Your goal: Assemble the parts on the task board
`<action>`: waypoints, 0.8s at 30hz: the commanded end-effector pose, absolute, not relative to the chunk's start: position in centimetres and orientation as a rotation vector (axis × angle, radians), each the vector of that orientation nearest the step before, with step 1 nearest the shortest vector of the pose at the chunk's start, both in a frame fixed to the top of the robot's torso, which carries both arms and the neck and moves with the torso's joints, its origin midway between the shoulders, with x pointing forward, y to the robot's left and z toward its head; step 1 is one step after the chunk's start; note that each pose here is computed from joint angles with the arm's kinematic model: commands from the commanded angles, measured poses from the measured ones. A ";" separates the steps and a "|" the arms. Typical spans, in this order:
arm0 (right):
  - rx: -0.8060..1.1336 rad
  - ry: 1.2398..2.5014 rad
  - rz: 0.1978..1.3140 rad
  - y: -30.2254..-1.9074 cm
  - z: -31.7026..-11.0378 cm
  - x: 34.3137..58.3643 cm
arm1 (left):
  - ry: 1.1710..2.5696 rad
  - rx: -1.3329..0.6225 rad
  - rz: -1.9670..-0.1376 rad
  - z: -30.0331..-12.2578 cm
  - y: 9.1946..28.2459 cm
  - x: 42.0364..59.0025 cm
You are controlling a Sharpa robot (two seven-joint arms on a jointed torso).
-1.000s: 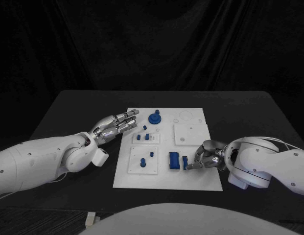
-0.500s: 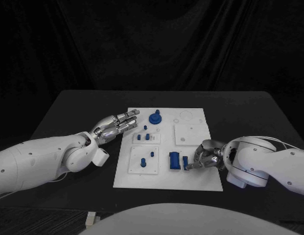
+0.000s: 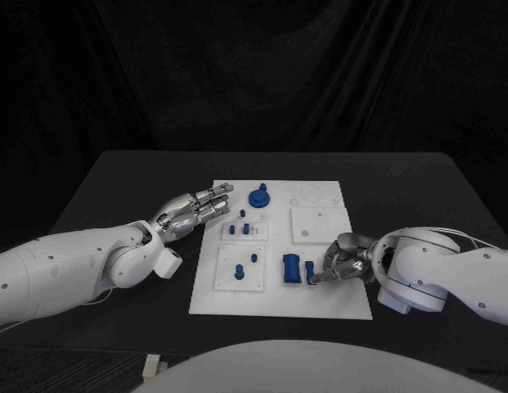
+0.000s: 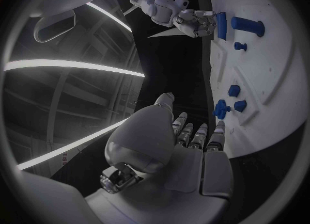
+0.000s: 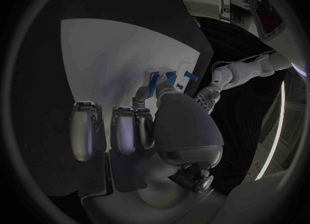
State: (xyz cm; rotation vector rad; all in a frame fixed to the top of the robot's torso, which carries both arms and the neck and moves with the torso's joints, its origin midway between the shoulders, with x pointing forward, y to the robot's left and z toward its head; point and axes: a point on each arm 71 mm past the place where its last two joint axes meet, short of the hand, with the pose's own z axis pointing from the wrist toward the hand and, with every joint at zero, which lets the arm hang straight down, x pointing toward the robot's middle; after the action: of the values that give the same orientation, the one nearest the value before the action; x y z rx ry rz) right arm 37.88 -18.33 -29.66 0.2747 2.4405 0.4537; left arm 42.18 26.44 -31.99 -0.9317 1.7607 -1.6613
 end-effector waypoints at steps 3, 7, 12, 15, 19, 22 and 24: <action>0.277 2.434 0.448 -18.3 -29.8 37.9 | 1.755 -0.928 -1.684 -31.9 26.3 42.1; 0.285 2.424 0.450 -18.3 -29.8 37.9 | 1.754 -0.928 -1.684 -31.9 26.3 42.1; 0.296 2.410 0.454 -18.2 -29.7 38.1 | 1.754 -0.928 -1.684 -31.9 26.3 42.1; 0.297 2.409 0.453 -18.2 -29.7 38.1 | 1.754 -0.928 -1.684 -31.9 26.3 42.1; 0.298 2.408 0.452 -18.2 -29.8 38.1 | 1.754 -0.928 -1.684 -31.9 26.3 42.1; 0.300 2.406 0.453 -18.2 -29.8 38.1 | 1.754 -0.928 -1.684 -31.9 26.3 42.1; 0.301 2.405 0.453 -18.2 -29.8 38.1 | 1.754 -0.928 -1.685 -31.9 26.3 42.1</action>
State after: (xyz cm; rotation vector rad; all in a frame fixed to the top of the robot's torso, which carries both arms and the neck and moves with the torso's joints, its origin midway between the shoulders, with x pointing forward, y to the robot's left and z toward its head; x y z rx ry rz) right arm 38.06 -18.03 -29.63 0.2865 2.4225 0.4620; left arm 42.15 26.48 -32.00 -0.9326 1.7619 -1.6616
